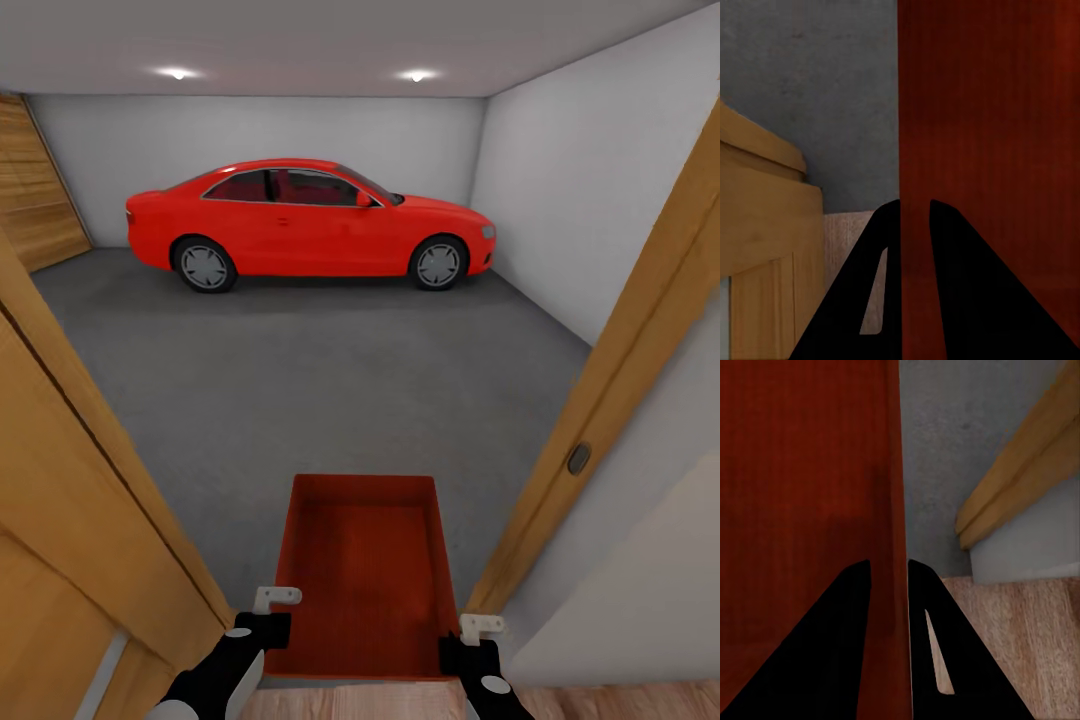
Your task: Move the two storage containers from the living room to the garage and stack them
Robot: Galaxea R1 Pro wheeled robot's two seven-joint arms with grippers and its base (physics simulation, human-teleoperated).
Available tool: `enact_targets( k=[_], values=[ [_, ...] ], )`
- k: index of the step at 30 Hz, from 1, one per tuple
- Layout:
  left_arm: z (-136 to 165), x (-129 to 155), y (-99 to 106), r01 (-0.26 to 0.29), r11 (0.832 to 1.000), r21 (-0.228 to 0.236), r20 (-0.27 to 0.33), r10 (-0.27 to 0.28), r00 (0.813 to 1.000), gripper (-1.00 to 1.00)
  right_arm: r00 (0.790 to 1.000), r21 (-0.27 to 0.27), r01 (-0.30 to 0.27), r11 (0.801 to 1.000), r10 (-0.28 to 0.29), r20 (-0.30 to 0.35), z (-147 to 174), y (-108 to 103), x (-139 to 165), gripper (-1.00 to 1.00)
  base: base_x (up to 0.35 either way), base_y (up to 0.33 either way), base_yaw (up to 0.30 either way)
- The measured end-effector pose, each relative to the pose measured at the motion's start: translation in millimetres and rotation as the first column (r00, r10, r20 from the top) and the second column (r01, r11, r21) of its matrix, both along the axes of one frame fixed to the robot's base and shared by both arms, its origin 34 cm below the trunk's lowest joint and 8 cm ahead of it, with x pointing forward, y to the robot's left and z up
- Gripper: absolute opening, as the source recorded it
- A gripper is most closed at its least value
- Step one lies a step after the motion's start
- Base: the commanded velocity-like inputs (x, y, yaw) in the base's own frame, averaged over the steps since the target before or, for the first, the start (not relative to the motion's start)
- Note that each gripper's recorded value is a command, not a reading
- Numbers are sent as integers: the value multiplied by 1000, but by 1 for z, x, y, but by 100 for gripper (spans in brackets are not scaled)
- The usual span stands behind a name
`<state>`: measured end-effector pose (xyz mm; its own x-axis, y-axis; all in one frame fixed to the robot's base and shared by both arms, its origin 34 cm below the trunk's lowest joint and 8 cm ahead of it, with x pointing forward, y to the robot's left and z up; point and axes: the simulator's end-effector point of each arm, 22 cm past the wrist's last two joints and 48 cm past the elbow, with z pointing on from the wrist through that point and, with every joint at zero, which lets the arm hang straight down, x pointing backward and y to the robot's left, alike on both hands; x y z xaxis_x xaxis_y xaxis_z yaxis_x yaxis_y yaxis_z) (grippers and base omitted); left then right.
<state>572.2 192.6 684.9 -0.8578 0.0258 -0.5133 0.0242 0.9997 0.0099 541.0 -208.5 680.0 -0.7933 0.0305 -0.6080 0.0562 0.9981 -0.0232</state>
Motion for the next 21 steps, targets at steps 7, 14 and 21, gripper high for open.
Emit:
enact_targets(
  k=[7,14,21],
  values=[
    [0,0,0,0,1000,0,-1,0,1000,-100,1000,0,0,1000,0,0,0,0,0,-100,74,0,0],
    [0,1,0,0,1000,-1,4,0,1000,-100,1000,0,0,1000,0,4,0,0,1,-100,260,0,0],
    [1,1,0,0,1000,-1,5,0,1000,-100,1000,-1,0,1000,0,5,1,0,1,-100,333,0,0]
  ],
)
